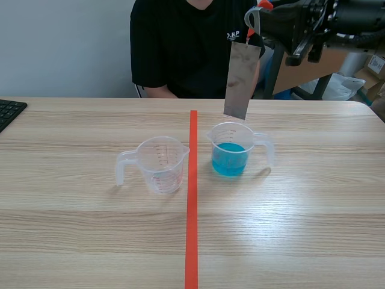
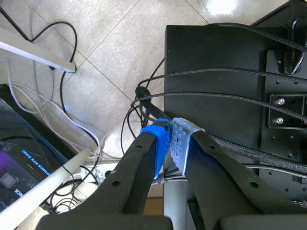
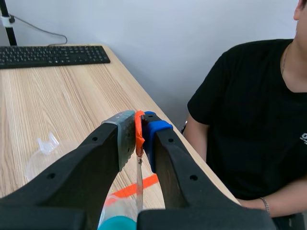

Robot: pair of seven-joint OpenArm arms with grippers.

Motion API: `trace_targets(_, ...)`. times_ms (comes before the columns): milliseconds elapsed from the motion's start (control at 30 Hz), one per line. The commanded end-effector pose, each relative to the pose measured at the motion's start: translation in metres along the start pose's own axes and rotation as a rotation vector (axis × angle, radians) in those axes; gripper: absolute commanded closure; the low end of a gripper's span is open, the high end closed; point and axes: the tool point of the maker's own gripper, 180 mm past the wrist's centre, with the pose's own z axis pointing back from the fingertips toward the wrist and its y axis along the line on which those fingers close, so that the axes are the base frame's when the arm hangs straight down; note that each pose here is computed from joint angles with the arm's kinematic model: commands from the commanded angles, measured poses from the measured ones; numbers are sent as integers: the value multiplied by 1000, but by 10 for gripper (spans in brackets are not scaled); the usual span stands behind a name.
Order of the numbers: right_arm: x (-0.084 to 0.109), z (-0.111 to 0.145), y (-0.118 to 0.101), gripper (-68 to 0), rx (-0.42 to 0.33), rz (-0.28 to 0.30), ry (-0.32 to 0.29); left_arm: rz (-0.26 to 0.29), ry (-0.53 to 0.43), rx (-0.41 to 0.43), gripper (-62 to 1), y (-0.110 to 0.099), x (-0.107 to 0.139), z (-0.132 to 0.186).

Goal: Do the redox reaction experiment.
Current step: 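Move the plate over the blue solution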

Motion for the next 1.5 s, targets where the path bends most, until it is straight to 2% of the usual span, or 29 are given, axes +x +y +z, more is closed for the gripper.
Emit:
trace_targets(0, 24, 0, -7, -13, -4, 20, -58, 3, 0, 2, -47, 0, -2, 4)
trace_targets(100, 24, 0, -7, -13, -4, 14, -59, -23, -11, 31, -47, 12, 1, 10)
trace_targets(300, 21, -1, -7, -13, -4, 9, -48, -107, -117, 40, -47, 37, 35, 33)
trace_targets(467, 21, 0, -7, -13, -4, 9, -44, -192, -215, 3, -47, 50, 77, 47)
trace_targets(600, 21, 0, -7, -13, -4, 8, -44, -281, -275, -87, -47, 45, 109, 49)
trace_targets(867, 20, 0, -7, -13, -4, 8, -43, -406, -427, -367, -47, 9, 178, 50)
trace_targets(1033, 20, 0, -7, -13, -4, 8, -43, -486, -522, -499, -47, -19, 225, 45)
trace_targets(1200, 20, 0, -7, -13, -4, 8, -43, -578, -620, -583, -47, -54, 268, 38)
trace_targets(1367, 20, 0, -7, -13, -4, 8, -43, -623, -728, -664, -47, -90, 304, 37)
trace_targets(1467, 20, 0, -7, -13, -4, 8, -43, -659, -735, -692, -47, -113, 317, 28)
